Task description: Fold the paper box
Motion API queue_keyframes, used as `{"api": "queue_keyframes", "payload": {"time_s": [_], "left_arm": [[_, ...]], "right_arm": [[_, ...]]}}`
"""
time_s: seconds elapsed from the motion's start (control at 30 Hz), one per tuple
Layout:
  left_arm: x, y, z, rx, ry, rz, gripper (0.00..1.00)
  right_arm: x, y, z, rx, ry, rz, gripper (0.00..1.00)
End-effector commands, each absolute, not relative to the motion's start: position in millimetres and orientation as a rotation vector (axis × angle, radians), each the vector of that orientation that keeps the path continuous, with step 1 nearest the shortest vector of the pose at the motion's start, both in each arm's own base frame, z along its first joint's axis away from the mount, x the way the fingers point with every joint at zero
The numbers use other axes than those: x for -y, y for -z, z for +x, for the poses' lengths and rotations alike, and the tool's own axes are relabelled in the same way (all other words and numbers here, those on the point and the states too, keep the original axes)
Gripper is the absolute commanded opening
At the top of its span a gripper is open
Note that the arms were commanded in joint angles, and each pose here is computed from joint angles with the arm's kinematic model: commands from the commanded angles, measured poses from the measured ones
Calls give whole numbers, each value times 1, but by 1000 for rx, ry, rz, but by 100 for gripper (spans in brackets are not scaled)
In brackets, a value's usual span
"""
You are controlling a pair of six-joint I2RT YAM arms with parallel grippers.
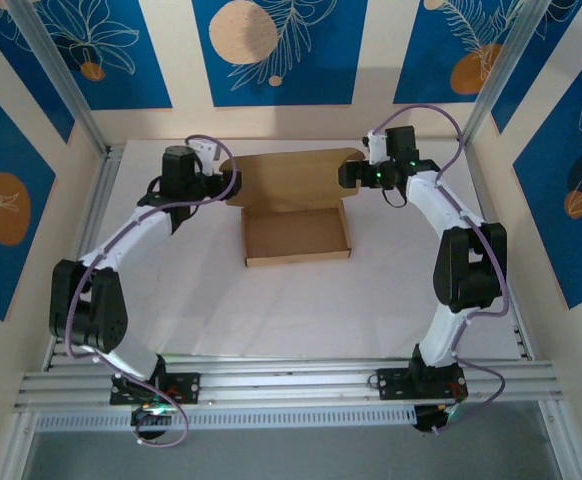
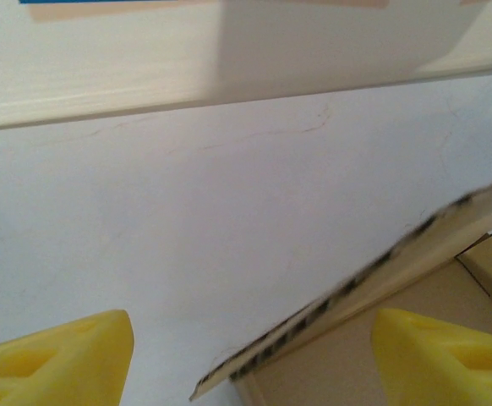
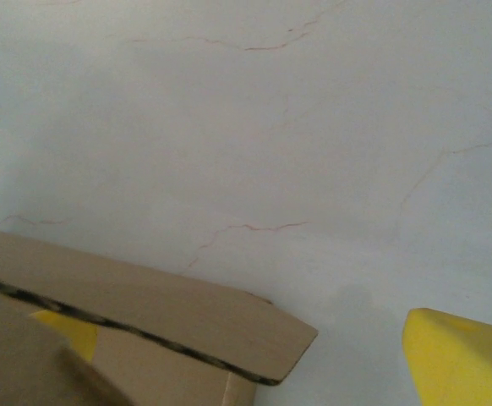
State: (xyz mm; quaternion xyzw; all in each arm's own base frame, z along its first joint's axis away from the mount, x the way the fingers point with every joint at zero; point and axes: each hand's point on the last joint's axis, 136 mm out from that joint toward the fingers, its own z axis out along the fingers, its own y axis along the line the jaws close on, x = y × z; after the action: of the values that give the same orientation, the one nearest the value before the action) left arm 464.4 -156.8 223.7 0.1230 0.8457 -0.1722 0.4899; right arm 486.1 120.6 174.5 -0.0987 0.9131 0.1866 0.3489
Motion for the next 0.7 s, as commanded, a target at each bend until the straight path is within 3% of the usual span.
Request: {"api": "queue_keyframes", "payload": {"time_s": [0.0,0.17,0.33,0.5,0.67], "left_arm": [[163,-233,477,-2002,437,358,73],[171,-222,481,-2028,495,352,72],[166,-212,483,-2062,470,321,64],[162,-207,483,-2083,456,291,46],[162,-205,481,-2091,469,270,27]], "right_arm": [[-139,-182,487,-2343,-627,-345,92],[-153,-178,489,-2352,-700,-373,90],[-166,-174,482,-2366,-700,-426,83],[-165,-178,478,-2369,-636,-394,71],[-169,-183,470,-2357,-569,-382,52]]}}
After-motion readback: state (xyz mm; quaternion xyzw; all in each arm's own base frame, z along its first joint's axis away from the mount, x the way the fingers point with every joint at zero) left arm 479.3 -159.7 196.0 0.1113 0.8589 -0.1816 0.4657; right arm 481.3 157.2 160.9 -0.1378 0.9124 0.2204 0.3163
